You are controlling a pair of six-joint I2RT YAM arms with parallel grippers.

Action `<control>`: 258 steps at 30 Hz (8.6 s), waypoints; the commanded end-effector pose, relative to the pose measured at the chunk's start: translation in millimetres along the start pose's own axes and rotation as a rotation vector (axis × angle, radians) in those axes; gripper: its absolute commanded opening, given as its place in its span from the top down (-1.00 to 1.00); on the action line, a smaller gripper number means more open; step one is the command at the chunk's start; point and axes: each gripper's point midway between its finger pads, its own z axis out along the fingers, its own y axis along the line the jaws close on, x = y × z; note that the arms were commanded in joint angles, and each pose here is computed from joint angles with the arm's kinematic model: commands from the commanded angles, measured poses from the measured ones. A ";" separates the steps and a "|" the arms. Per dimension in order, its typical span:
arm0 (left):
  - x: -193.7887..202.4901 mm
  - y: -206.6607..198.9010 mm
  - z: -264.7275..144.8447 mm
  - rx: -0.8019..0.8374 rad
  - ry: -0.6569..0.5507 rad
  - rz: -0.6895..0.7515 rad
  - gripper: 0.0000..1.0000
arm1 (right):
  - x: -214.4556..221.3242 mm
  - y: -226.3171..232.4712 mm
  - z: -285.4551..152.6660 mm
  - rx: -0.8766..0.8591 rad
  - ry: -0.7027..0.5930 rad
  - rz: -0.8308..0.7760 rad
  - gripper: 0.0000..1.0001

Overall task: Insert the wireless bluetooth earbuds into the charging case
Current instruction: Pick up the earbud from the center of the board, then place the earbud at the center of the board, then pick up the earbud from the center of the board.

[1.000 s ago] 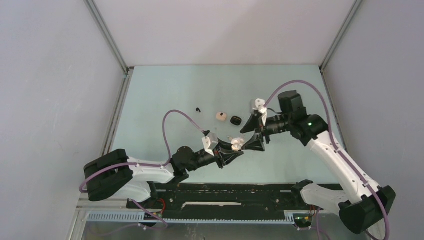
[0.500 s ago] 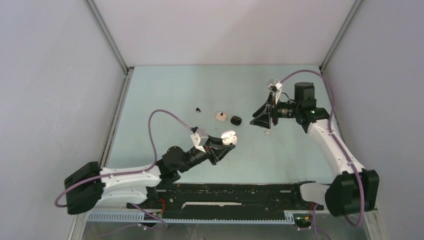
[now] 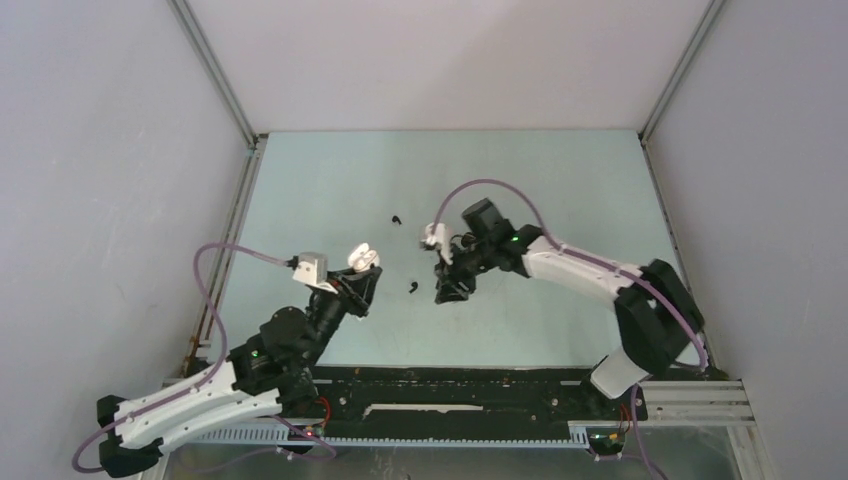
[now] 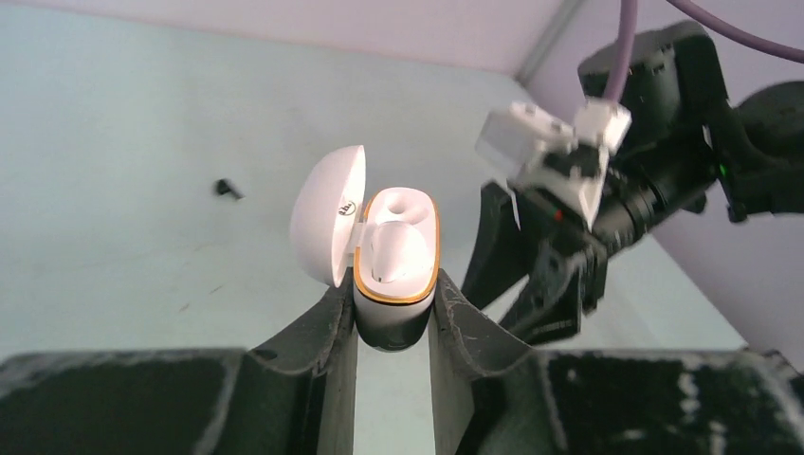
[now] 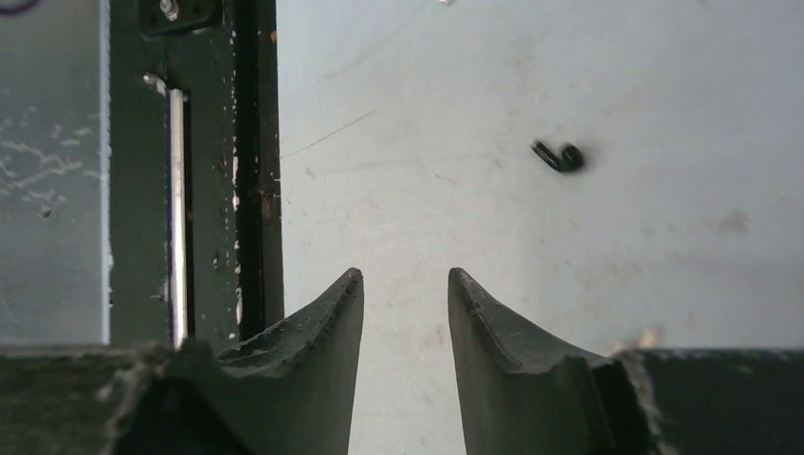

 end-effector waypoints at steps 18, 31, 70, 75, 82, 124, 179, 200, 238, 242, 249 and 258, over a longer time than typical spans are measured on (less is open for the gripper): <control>-43.1 102.1 -66.3 -0.451 -0.029 0.015 0.99 | -59.4 19.3 174.9 -0.197 0.007 -0.230 -0.03; -52.1 107.7 -74.4 -0.463 -0.043 0.017 0.99 | -63.5 2.7 209.6 -0.164 0.063 -0.158 -0.06; -57.1 107.7 -78.2 -0.443 -0.052 0.018 0.99 | 5.3 -25.1 218.0 0.093 0.338 -0.197 0.19; -58.2 108.3 -79.2 -0.440 -0.057 0.017 0.99 | 10.5 -28.6 209.3 0.118 0.364 -0.221 0.15; -58.1 107.3 -78.0 -0.437 -0.056 0.021 0.99 | 17.2 -25.8 203.6 0.107 0.391 -0.242 0.10; -48.5 107.1 -77.9 -0.421 -0.044 0.003 0.99 | 13.2 -7.1 222.9 -0.014 0.333 -0.256 0.23; 43.8 -39.4 25.1 0.138 0.158 0.105 0.98 | 135.0 -112.4 -56.3 0.503 0.179 0.772 0.45; 63.7 -65.8 27.0 0.277 0.215 0.120 0.95 | 88.5 -106.6 -88.5 0.393 0.224 0.336 0.17; 64.0 -56.5 20.5 0.250 0.220 0.106 0.91 | 134.1 -105.9 -40.1 0.517 0.573 0.269 0.36; 67.3 -54.7 20.2 0.246 0.225 0.108 0.91 | 134.9 -105.0 -42.4 0.518 0.580 0.271 0.58; 78.2 -54.9 24.9 0.244 0.244 0.127 0.91 | 91.3 -101.3 -77.0 0.581 0.457 0.213 0.83; 92.2 -69.1 41.5 0.290 0.228 0.106 0.96 | -24.5 -41.1 -149.5 0.506 -0.036 0.030 1.00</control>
